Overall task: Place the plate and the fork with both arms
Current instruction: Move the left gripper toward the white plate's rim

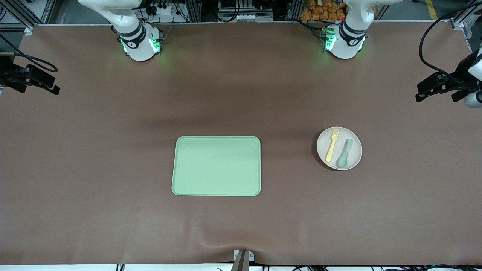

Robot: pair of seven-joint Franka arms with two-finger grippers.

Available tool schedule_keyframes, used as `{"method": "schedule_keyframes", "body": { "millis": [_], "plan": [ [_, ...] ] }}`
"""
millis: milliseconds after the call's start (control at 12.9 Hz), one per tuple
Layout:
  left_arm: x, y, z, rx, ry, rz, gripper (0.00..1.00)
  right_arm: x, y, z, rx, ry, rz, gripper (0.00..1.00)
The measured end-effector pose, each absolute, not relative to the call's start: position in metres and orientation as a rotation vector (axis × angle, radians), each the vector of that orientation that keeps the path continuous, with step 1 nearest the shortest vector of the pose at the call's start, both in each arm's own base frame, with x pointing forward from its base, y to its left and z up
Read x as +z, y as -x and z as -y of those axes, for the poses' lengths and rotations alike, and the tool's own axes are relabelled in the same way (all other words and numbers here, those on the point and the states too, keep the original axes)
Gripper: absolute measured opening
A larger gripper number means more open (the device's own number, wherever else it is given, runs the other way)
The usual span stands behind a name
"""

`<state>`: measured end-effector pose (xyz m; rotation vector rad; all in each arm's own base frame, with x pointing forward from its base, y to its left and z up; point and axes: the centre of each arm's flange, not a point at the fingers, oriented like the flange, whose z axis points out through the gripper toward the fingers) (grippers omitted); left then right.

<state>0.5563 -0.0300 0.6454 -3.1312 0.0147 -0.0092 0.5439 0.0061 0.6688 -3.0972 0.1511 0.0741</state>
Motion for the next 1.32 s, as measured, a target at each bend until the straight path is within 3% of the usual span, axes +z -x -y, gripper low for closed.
{"method": "schedule_keyframes", "body": {
  "millis": [619, 1316],
  "plan": [
    [0.647, -0.556, 0.039, -0.013, 3.131, -0.04, 1.0, 0.669, -0.544, -0.007, 0.074, 3.097, -0.149, 1.0],
    [0.591, -0.576, 0.04, 0.147, 3.128, -0.045, 1.0, 0.667, -0.543, -0.008, 0.094, 3.097, -0.146, 1.0]
  ]
}}
